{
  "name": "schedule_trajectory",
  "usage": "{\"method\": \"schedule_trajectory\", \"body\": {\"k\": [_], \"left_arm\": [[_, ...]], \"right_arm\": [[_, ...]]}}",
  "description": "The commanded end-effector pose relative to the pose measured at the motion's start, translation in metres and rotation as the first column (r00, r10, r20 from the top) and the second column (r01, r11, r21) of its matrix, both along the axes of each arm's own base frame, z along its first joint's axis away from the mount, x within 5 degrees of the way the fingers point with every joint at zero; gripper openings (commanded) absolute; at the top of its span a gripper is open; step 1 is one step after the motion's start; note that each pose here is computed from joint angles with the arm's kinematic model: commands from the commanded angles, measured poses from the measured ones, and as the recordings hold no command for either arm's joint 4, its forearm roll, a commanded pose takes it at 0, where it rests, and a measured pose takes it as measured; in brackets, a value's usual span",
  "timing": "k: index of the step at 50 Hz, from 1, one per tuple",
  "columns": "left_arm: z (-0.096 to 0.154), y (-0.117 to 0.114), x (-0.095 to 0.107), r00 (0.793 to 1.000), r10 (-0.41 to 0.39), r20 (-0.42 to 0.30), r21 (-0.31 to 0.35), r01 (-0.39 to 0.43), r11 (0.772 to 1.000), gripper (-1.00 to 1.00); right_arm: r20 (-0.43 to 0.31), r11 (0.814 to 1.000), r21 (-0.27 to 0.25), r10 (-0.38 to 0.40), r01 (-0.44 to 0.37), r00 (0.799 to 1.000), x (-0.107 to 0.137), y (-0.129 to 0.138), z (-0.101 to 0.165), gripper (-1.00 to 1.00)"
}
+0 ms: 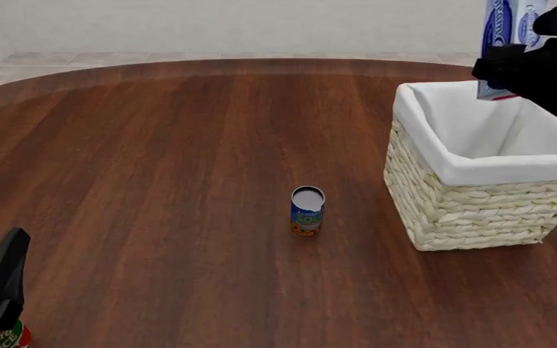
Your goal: Pick up the cream cheese box, and put it in the basket.
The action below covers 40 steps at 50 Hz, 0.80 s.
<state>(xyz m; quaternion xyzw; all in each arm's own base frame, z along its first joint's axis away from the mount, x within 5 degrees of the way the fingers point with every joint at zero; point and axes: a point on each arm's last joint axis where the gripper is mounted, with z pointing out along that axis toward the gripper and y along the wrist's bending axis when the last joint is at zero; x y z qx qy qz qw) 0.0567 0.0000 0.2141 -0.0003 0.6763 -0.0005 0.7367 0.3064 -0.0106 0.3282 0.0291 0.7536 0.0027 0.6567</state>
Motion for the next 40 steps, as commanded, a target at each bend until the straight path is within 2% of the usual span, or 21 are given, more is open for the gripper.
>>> {"method": "schedule_trajectory", "body": {"k": [1, 40], "left_arm": [[0.0, 0.0, 0.0, 1.0, 0.0, 0.0, 0.0, 0.0, 1.0, 1.0], [0.0, 0.0, 0.0, 1.0, 0.0, 0.0, 0.0, 0.0, 1.0, 1.0]], "right_arm": [[0.008, 1.0, 0.014, -0.002, 0.002, 1.0, 0.003, 0.0, 0.002, -1.0], [-0.015, 1.0, 0.019, -0.012, 0.012, 1.0, 0.009, -0.003, -0.016, -1.0]]}}
